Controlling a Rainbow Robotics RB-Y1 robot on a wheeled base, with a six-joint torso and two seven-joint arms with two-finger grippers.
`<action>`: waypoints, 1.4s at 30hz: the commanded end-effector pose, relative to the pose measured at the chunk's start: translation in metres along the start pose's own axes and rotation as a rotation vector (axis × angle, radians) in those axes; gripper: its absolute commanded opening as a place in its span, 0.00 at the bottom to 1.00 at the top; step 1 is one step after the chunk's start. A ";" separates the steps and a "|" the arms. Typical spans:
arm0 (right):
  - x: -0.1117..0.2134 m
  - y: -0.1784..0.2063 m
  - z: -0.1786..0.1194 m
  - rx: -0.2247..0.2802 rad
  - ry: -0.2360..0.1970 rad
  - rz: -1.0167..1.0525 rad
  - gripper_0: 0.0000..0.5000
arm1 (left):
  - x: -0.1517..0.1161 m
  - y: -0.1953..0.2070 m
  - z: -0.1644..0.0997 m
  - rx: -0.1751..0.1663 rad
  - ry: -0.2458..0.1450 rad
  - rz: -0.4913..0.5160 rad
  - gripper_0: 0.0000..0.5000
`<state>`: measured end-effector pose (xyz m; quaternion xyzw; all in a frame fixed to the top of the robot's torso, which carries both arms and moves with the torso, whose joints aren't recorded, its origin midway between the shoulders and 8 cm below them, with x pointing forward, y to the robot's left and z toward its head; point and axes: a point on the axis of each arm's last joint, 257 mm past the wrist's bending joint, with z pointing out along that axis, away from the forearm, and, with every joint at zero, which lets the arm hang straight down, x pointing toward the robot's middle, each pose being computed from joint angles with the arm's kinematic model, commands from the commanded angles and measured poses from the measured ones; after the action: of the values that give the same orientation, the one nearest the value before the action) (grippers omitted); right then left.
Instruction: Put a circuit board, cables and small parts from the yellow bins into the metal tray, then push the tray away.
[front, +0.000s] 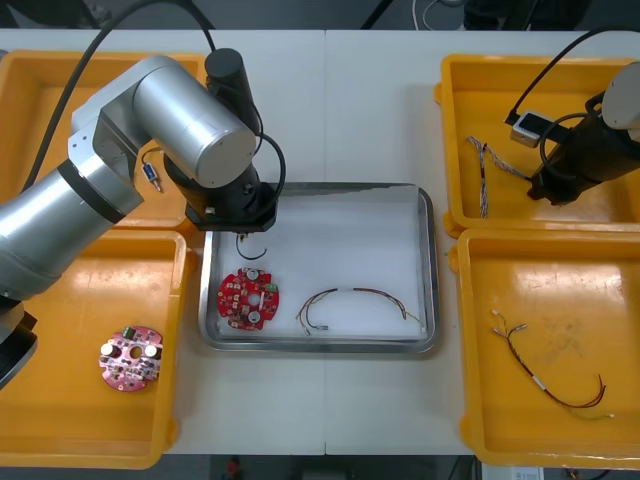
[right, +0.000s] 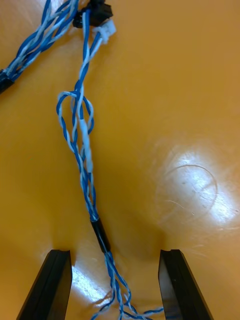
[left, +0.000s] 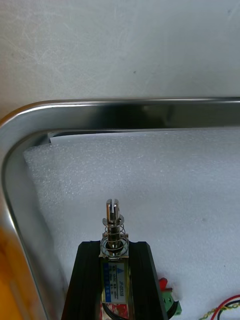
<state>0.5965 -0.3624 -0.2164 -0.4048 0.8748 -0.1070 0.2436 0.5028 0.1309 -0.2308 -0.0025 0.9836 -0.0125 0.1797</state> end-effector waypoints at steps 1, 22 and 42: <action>-0.029 -0.007 -0.010 0.031 -0.025 -0.067 1.00 | -0.017 -0.023 -0.009 0.011 -0.062 -0.002 0.00; -0.006 -0.004 0.002 0.017 0.040 -0.040 0.00 | -0.016 -0.029 -0.017 0.035 -0.055 -0.013 1.00; -0.019 -0.015 -0.078 0.056 0.085 -0.117 0.00 | -0.034 0.020 -0.127 0.062 -0.093 -0.062 1.00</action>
<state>0.5741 -0.3508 -0.1827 -0.4452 0.8645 -0.1308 0.1934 0.4764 0.1414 -0.1473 -0.0131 0.9830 -0.0361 0.1795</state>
